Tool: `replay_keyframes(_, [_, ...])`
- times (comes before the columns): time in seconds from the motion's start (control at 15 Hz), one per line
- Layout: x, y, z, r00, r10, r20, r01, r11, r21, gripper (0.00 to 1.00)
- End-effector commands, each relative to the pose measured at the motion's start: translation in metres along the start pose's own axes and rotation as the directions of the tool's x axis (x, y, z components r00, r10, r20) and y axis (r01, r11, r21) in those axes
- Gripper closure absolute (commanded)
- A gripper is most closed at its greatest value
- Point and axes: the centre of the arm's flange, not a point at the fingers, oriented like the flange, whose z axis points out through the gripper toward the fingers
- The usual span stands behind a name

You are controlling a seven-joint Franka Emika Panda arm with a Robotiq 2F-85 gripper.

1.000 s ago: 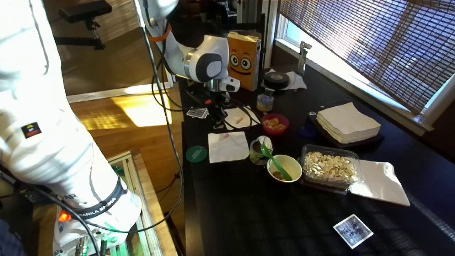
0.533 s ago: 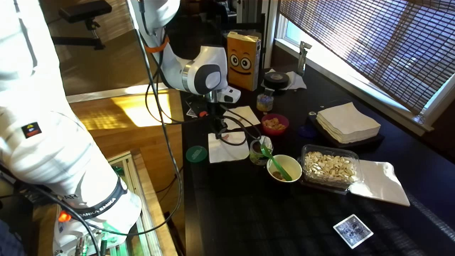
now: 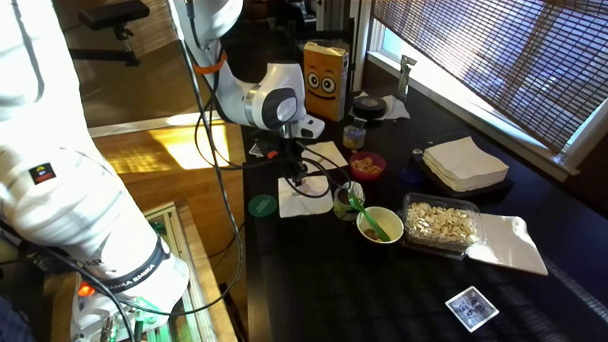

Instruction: Move the jelly worms to the serviette on the right

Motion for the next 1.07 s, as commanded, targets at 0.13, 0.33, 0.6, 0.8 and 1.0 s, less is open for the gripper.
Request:
replay_keyframes(0.13, [0.007,-0.016,-0.026,0.999,-0.011,-0.048,0.011,1.000,-0.001,0.29])
replay_keyframes(0.33, [0.032,-0.040,-0.042,0.995,-0.030,-0.096,0.034,0.998,0.044,0.08])
replay_keyframes(0.6, [0.066,-0.067,-0.052,0.984,-0.114,-0.134,0.125,0.989,0.073,0.00])
replay_keyframes(0.8, [0.085,-0.082,-0.045,0.958,-0.254,-0.131,0.267,0.958,0.102,0.00])
replay_keyframes(1.0, [0.098,-0.094,-0.029,0.916,-0.390,-0.096,0.400,0.909,0.121,0.00])
